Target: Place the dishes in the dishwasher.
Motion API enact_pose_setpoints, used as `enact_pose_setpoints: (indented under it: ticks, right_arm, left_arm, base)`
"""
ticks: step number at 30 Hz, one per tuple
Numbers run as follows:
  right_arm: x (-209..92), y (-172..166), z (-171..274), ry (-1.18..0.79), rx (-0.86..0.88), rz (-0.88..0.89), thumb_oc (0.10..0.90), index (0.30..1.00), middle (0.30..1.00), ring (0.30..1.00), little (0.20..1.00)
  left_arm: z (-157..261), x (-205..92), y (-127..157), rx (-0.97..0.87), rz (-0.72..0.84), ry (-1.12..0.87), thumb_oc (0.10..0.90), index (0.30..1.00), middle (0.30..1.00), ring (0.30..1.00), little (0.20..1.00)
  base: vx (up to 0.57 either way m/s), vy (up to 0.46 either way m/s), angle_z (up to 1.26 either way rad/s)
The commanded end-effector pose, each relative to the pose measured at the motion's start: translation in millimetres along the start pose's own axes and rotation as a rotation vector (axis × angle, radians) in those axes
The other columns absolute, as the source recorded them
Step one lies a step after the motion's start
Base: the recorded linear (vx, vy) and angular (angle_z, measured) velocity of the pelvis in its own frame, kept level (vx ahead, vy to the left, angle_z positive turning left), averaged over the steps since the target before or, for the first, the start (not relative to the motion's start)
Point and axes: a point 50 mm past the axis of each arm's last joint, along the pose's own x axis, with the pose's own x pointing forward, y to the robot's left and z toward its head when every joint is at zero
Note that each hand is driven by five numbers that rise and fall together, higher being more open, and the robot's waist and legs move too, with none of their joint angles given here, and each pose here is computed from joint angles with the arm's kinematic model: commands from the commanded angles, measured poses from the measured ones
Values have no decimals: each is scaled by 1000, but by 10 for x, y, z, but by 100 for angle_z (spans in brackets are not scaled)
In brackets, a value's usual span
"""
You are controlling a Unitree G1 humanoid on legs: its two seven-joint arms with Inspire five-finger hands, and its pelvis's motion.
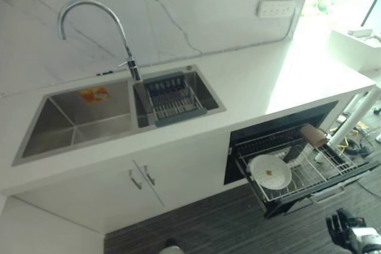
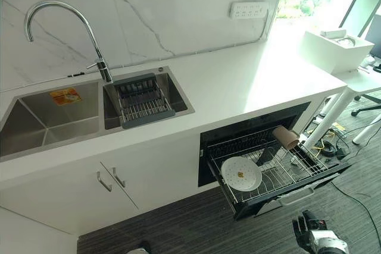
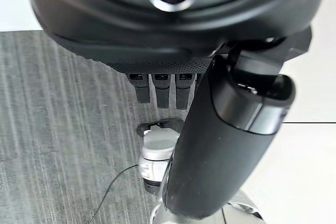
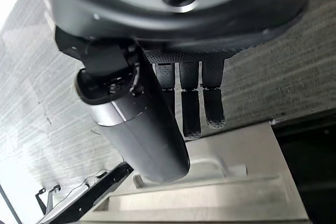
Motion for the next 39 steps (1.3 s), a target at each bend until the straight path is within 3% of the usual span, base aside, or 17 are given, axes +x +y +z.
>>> enact_pose_setpoints:
  ticks: [1, 13, 15, 18, 25, 33, 39]
  right_arm:
    - [-221, 655, 310, -64, 156, 198, 400, 300, 300, 300, 300]
    - [-576, 1231, 667, -144, 78, 360, 400, 300, 300, 300, 300]
    - [-658, 1364, 682, -166, 55, 387, 400, 300, 300, 300, 300]
    - [-923, 1738, 689, -189, 42, 441, 400, 300, 300, 300, 300]
    - [-1872, 2459, 1108, -473, 22, 830, 400, 300, 300, 300, 300]
    - [-2462, 2734, 1205, -657, 16, 1019, 400, 300, 300, 300, 300]
    - [-2221, 2714, 983, -566, -94, 980, 400, 300, 300, 300, 300]
  left_arm:
    - [360, 74, -15, 28, -20, -95, 800, 900, 900, 900, 900]
    - [313, 33, 57, 19, -52, -105, 800, 900, 900, 900, 900]
    - [340, 59, -41, 17, -52, -100, 800, 900, 900, 900, 900]
    - [526, 117, -190, 24, -20, -87, 800, 900, 900, 900, 900]
    - [1150, 193, -390, 0, 47, -188, 800, 900, 900, 900, 900]
    - [1392, 148, -367, 19, 74, -283, 800, 900, 900, 900, 900]
    - [1542, 102, -299, 45, 101, -326, 800, 900, 900, 900, 900]
  base:
    - [23, 41, 70]
    - [48, 63, 30]
    - [231, 39, 31]
    - [246, -10, 24]
    - [92, -63, 23]
    - [16, -97, 0]
    - [19, -130, -7]
